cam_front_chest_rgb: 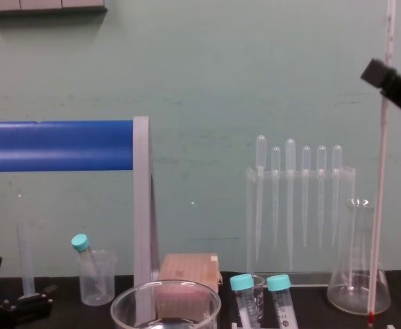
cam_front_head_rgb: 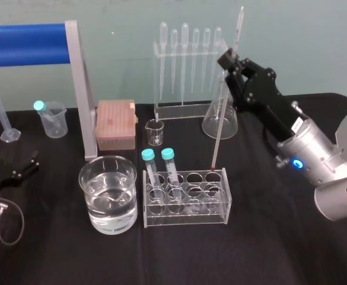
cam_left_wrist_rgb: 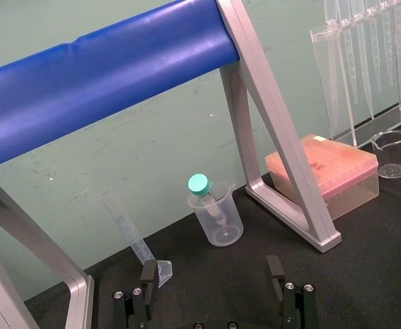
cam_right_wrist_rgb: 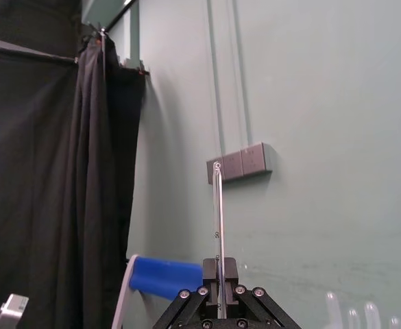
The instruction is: Hold the thermometer with one hand and immerse one end into the beaker, then reinsert it into the test tube rack.
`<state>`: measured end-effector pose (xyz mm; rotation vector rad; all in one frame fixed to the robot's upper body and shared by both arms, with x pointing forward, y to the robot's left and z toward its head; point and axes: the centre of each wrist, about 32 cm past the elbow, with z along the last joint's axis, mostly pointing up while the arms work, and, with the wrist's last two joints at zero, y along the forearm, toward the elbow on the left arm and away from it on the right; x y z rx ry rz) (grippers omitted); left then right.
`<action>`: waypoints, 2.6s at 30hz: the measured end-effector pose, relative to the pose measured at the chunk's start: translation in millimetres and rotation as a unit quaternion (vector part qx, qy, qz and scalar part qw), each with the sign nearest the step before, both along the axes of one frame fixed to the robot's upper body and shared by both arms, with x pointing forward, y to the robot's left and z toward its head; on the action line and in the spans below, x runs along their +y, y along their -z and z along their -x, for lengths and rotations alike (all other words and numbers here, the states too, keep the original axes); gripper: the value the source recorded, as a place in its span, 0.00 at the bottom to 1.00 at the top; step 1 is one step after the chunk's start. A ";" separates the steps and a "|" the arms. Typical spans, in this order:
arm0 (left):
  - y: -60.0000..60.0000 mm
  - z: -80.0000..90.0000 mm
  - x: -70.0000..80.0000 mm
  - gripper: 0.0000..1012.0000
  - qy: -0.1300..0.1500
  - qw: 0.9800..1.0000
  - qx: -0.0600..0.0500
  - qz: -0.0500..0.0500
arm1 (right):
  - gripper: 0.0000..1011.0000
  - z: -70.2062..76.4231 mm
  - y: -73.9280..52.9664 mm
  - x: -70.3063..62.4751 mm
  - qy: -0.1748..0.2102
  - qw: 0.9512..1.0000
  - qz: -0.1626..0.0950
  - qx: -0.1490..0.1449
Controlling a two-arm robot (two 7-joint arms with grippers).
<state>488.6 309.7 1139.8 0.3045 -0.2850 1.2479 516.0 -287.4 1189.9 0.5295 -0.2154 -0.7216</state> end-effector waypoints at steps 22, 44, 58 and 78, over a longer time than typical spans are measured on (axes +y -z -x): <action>0.0 0.0 0.0 1.00 0.000 1.000 0.000 0.000 | 0.06 -4.8 21.5 2.8 0.001 0.999 0.014 0.036; 0.0 0.0 0.0 1.00 0.000 1.000 0.000 0.000 | 0.06 -3.6 43.5 0.5 0.006 0.996 0.027 0.080; 0.0 0.0 0.0 1.00 0.000 1.000 0.000 0.000 | 0.06 -2.8 44.9 0.7 0.010 0.995 0.028 0.095; 0.0 0.0 0.0 1.00 0.000 1.000 0.000 0.000 | 0.16 -3.0 44.5 0.6 0.010 0.995 0.028 0.092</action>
